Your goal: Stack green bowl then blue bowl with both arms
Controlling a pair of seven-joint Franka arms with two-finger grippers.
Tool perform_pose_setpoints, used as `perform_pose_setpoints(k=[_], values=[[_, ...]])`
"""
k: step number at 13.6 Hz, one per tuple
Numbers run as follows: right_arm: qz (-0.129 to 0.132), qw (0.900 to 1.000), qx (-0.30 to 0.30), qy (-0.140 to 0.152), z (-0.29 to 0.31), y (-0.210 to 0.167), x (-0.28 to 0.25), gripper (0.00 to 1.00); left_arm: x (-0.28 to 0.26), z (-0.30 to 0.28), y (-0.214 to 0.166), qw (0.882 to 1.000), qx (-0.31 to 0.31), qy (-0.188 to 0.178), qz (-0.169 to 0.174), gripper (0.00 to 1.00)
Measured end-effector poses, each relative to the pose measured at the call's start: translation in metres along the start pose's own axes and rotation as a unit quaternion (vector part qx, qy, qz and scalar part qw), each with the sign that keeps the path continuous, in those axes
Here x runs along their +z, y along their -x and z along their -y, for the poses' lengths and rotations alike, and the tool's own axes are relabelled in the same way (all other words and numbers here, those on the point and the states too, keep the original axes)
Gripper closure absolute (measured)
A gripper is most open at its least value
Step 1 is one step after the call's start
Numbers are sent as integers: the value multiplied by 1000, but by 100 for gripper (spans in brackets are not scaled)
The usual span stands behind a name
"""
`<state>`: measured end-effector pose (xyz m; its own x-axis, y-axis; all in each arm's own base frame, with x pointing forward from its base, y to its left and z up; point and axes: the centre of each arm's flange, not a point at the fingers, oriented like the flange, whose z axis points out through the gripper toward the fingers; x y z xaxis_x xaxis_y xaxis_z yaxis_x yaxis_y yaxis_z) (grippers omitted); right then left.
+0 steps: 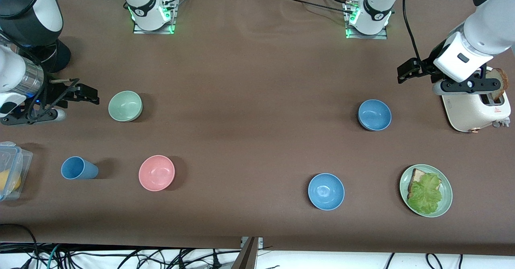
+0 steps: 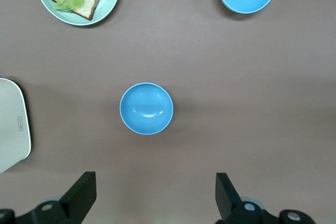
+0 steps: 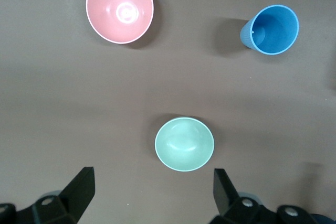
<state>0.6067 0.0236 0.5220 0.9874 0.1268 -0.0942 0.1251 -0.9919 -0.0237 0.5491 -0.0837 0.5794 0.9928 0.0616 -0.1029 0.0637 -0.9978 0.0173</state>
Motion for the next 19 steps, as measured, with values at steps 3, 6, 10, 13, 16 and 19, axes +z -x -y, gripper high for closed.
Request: perform_pose_setpoints(k=[3, 6, 10, 13, 16, 19], values=[[-2, 1000, -2, 0, -1, 1, -2, 0, 0, 0, 0, 1000, 0, 0, 0, 0], [-2, 1000, -2, 1, -1, 1, -2, 0, 0, 0, 0, 1000, 0, 0, 0, 0], [-3, 1000, -2, 1, -1, 3, -5, 0, 0, 0, 0, 1000, 0, 0, 0, 0], [-14, 1000, -2, 1, -1, 11, -20, 0, 0, 0, 0, 1000, 0, 0, 0, 0], [-30, 1000, 2, 1, -5, 22, -40, 0, 0, 0, 0, 1000, 0, 0, 0, 0], [-36, 999, 5, 2, -16, 31, -51, 0, 0, 0, 0, 1000, 0, 0, 0, 0]])
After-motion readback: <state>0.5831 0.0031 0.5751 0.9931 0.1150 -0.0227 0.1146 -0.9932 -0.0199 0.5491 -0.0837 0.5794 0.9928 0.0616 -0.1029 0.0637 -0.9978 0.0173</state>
